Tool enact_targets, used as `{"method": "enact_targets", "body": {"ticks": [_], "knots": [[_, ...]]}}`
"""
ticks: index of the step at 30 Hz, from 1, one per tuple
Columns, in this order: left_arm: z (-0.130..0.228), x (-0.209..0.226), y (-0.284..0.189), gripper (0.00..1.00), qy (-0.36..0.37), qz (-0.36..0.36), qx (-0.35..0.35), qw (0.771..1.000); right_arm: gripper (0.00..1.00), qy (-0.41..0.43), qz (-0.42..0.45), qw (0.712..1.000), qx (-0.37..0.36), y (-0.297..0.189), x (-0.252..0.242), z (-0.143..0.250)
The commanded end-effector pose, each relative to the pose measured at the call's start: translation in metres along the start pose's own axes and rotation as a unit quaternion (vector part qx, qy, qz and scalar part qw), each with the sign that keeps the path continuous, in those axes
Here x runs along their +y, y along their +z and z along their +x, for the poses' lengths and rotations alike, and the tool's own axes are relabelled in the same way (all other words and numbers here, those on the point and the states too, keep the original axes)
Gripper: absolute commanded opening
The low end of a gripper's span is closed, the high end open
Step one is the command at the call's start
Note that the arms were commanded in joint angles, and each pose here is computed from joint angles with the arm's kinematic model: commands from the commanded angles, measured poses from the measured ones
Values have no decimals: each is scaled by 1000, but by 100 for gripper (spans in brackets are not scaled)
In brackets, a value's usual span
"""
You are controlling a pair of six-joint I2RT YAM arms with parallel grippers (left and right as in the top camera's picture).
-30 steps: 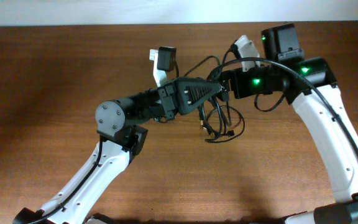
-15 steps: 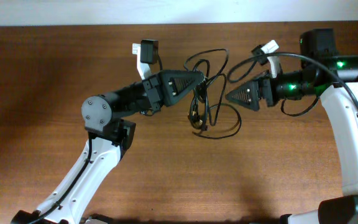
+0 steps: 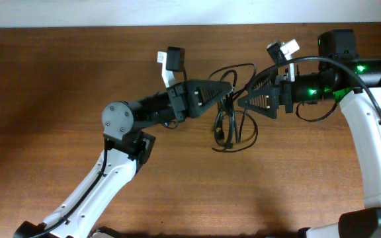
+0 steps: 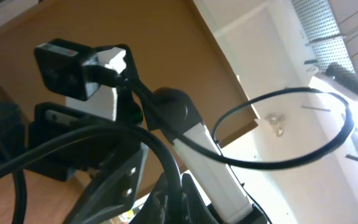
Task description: Untangle cables
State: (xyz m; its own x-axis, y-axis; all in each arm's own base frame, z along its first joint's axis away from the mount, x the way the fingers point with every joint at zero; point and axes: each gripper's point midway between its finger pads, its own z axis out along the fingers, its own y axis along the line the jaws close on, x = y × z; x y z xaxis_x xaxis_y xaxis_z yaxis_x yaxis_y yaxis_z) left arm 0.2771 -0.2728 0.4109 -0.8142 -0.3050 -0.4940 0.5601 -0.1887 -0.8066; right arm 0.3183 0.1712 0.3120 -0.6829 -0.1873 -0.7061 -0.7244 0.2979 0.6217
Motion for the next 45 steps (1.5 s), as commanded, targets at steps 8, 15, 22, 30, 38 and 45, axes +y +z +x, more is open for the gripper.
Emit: {"method": "enact_targets", "body": {"ticks": [8,15,22,30,38,45], "knots": [[4,-31,30,0,-7,47,-64,997,99,17,46,999,14,1,-14,-1],[8,-35,35,0,-11,55,-65,996,99,37,109,992,47,11,-31,7],[6,-68,27,0,44,115,-71,990,99,100,210,972,37,-28,-73,15],[-12,-59,13,0,59,95,-84,990,99,176,260,949,-8,-93,-100,29],[-50,-43,-21,0,81,53,-112,989,99,195,284,938,-20,-114,-110,36],[-60,-29,-33,0,59,25,-117,991,99,199,281,939,-18,-114,-108,37]]}}
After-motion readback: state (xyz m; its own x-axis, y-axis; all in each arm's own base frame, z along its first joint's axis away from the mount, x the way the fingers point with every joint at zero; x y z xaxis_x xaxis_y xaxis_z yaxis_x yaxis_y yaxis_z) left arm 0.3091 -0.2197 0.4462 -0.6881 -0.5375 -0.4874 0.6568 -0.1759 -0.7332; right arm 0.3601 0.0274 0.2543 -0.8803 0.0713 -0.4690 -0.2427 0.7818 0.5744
